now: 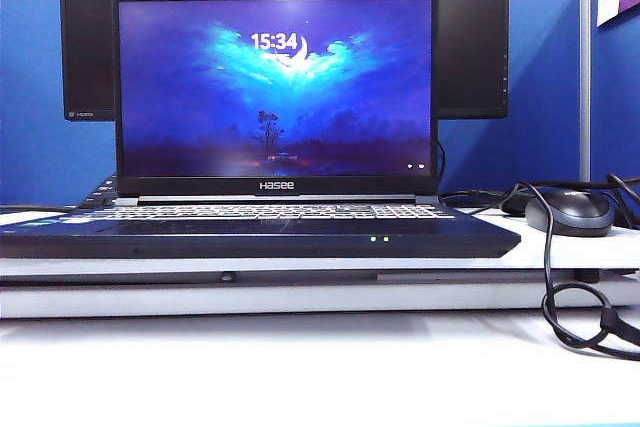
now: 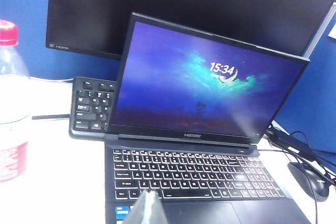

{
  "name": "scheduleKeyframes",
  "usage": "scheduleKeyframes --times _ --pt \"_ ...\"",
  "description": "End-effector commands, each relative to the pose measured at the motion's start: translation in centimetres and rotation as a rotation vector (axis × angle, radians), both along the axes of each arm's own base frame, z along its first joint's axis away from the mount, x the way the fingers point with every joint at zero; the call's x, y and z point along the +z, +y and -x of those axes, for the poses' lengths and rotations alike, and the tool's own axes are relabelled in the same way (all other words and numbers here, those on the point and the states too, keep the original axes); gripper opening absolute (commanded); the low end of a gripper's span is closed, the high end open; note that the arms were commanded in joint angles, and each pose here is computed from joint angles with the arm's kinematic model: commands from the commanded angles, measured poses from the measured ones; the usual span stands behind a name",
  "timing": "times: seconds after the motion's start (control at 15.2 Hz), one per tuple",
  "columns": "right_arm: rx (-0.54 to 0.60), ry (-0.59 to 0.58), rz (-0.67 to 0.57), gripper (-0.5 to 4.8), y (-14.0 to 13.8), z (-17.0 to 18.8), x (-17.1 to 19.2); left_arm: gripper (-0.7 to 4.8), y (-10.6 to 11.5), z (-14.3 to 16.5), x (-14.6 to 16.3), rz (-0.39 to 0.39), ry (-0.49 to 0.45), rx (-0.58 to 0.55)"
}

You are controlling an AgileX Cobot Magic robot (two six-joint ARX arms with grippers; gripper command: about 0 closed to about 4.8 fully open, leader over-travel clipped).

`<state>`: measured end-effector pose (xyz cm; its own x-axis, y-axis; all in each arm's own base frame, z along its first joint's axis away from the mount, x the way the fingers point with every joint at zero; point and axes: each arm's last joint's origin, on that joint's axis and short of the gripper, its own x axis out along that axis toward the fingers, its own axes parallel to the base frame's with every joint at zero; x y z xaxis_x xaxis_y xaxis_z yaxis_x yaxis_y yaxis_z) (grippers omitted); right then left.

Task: Open the lid of the black laptop.

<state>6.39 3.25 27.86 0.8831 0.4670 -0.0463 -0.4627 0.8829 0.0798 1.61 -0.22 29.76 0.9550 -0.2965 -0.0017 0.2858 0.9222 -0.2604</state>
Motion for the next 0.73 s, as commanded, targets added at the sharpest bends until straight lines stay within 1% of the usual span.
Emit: scheduleKeyframes --times 0.07,0.13,0.2,0.26,0.33,0.4,0.46,0.53,0.66,0.73 --pt "-0.002 -0.012 -0.009 -0.01 0.0 0.0 0.2 -0.03 0.1 0.1 0.2 0.012 -0.011 -0.004" --pt "-0.002 -0.012 -0.009 -0.01 0.0 0.0 0.2 -0.03 0.1 0.1 0.1 -0.003 -0.013 -0.001" --pt "-0.002 -0.011 -0.009 -0.01 0.0 0.0 0.2 -0.03 0.1 0.1 0.1 -0.074 -0.031 0.043" --pt "-0.002 -0.012 -0.009 -0.01 0.0 0.0 0.3 -0.03 0.2 0.1 0.0 -0.049 -0.009 0.111" --pt "-0.002 -0.011 -0.009 -0.01 0.0 0.0 0.2 -0.03 0.1 -0.2 -0.4 -0.048 0.007 0.161" --pt "-0.002 -0.012 -0.009 -0.01 0.0 0.1 0.3 -0.03 -0.1 -0.5 -0.8 -0.068 0.011 0.153" --pt "-0.002 -0.012 -0.009 -0.01 0.0 0.0 0.2 -0.03 -0.3 -1.0 -1.3 -0.105 -0.007 0.111" --pt "-0.002 -0.012 -0.009 -0.01 0.0 0.0 0.2 -0.03 -0.4 -1.7 -1.8 -0.114 -0.026 0.093" --pt "-0.002 -0.012 -0.009 -0.01 0.0 0.0 0.2 -0.03 -0.2 -3.0 -3.1 -0.098 -0.027 0.114" --pt "-0.002 -0.012 -0.009 -0.01 0.0 0.1 0.3 -0.03 0.0 -3.8 -4.0 -0.096 -0.045 0.134"
